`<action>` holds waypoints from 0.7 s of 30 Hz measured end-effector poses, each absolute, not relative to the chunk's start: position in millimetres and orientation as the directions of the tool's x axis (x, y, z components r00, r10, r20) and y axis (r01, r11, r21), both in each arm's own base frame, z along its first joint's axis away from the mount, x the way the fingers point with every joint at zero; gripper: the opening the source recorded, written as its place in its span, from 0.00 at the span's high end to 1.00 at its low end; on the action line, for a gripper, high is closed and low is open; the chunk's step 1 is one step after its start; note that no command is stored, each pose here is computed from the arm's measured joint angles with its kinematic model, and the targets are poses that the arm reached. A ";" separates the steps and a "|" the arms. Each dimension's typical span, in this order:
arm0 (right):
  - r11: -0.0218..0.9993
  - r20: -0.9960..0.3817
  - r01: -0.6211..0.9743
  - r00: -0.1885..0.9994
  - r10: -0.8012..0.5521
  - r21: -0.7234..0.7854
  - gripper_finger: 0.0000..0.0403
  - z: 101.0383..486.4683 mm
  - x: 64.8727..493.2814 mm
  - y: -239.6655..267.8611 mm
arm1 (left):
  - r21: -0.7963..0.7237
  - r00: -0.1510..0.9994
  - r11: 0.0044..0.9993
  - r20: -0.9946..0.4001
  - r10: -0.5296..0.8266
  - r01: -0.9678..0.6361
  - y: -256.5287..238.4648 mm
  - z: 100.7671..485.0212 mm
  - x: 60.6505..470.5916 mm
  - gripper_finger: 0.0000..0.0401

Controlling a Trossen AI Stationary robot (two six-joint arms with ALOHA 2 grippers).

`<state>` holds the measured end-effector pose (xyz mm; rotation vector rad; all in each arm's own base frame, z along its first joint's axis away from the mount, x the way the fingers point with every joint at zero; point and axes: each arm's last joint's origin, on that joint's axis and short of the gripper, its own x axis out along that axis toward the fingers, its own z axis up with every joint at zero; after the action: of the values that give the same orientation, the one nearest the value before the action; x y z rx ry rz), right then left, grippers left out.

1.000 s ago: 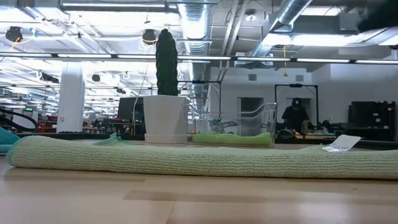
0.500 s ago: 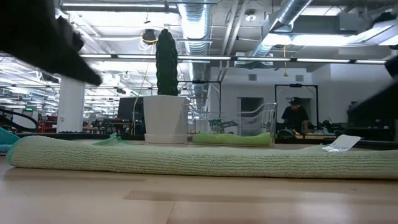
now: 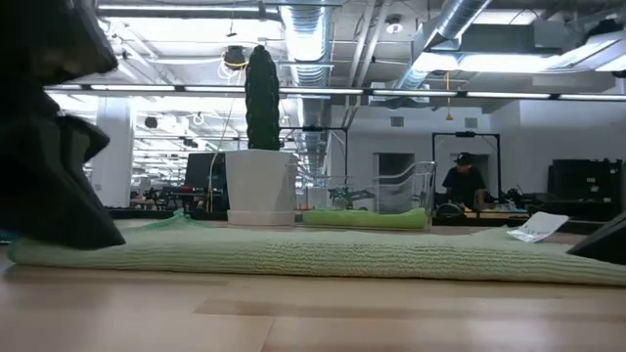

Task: Fold microfiber towels
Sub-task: Fold the light green towel

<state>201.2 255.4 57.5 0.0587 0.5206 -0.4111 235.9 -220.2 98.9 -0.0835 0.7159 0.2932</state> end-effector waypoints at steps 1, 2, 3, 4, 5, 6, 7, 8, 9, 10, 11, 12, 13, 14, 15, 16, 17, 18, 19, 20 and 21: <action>0.916 -0.491 0.397 0.789 -0.369 -0.052 0.98 56.9 201.2 255.3 | 0.025 0.714 0.954 -0.657 0.241 -0.299 -220.2 97.0 235.9 1.00; 0.916 -0.491 0.397 0.789 -0.369 -0.051 0.98 56.0 201.2 255.4 | 0.024 0.713 0.952 -0.658 0.244 -0.304 -220.3 95.9 236.0 1.00; 0.916 -0.488 0.398 0.790 -0.370 -0.050 0.98 54.9 201.4 255.7 | 0.025 0.711 0.951 -0.658 0.249 -0.309 -220.2 94.7 236.0 1.00; 0.915 -0.484 0.399 0.792 -0.373 -0.052 0.97 54.5 201.2 255.5 | 0.026 0.710 0.949 -0.657 0.253 -0.314 -220.3 93.5 235.9 1.00; 0.915 -0.485 0.400 0.791 -0.373 -0.051 0.97 54.4 201.1 255.5 | 0.023 0.710 0.947 -0.656 0.255 -0.319 -220.4 93.0 235.9 1.00; 0.915 -0.486 0.400 0.790 -0.374 -0.053 0.96 54.4 200.8 255.4 | 0.022 0.710 0.947 -0.656 0.255 -0.320 -220.5 92.9 235.8 1.00; 0.915 -0.485 0.399 0.790 -0.375 -0.057 0.96 55.3 200.5 255.2 | 0.022 0.710 0.947 -0.657 0.255 -0.320 -220.5 92.8 235.8 1.00; 0.917 -0.488 0.394 0.788 -0.375 -0.066 0.95 57.9 199.5 254.8 | 0.022 0.709 0.947 -0.657 0.255 -0.320 -220.5 92.8 235.8 1.00; 0.919 -0.494 0.385 0.786 -0.373 -0.081 0.96 61.8 197.6 254.0 | 0.021 0.709 0.947 -0.658 0.254 -0.319 -220.5 92.9 235.7 1.00; 0.921 -0.494 0.378 0.786 -0.373 -0.094 0.96 66.7 196.6 253.4 | 0.020 0.709 0.948 -0.659 0.251 -0.318 -220.5 93.4 235.8 1.00; 0.922 -0.488 0.374 0.789 -0.373 -0.099 0.96 73.0 196.2 253.0 | 0.022 0.707 0.949 -0.662 0.250 -0.315 -221.1 94.2 236.3 1.00; 0.922 -0.474 0.375 0.796 -0.376 -0.102 0.96 81.3 195.0 252.4 | 0.027 0.706 0.950 -0.663 0.249 -0.310 -222.0 95.3 237.1 1.00; 0.920 -0.455 0.377 0.805 -0.381 -0.102 0.96 89.7 193.5 251.8 | 0.032 0.706 0.953 -0.664 0.246 -0.302 -223.1 96.4 238.1 1.00; 0.919 -0.430 0.382 0.816 -0.387 -0.103 0.96 97.1 191.7 251.5 | 0.029 0.706 0.956 -0.668 0.235 -0.291 -224.7 97.8 239.8 1.00; 0.918 -0.410 0.384 0.824 -0.391 -0.103 0.96 103.1 190.0 251.2 | 0.028 0.707 0.960 -0.671 0.225 -0.279 -226.3 99.5 241.6 1.00; 0.918 -0.390 0.381 0.833 -0.393 -0.111 0.96 107.8 188.5 251.4 | 0.028 0.708 0.962 -0.671 0.220 -0.272 -227.2 101.2 243.9 1.00; 0.919 -0.374 0.377 0.841 -0.391 -0.114 0.95 111.5 187.6 252.4 | 0.029 0.710 0.964 -0.671 0.214 -0.263 -228.3 102.9 245.8 1.00; 0.921 -0.362 0.374 0.848 -0.387 -0.110 0.95 113.6 187.3 253.8 | 0.029 0.714 0.966 -0.668 0.209 -0.256 -230.0 105.0 247.4 1.00; 0.922 -0.354 0.374 0.853 -0.384 -0.098 0.95 113.3 187.9 255.6 | 0.031 0.719 0.968 -0.663 0.207 -0.250 -231.4 107.2 249.3 1.00; 0.922 -0.349 0.376 0.856 -0.383 -0.090 0.96 109.8 188.7 257.2 | 0.032 0.726 0.969 -0.657 0.205 -0.245 -232.8 109.3 251.0 1.00; 0.922 -0.346 0.378 0.857 -0.383 -0.083 0.97 104.3 189.7 258.7 | 0.037 0.730 0.970 -0.652 0.205 -0.239 -233.9 111.0 252.2 1.00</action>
<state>189.7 258.7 104.3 -0.0126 0.3664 -0.3996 252.2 -233.9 111.0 -0.0507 0.7121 0.2445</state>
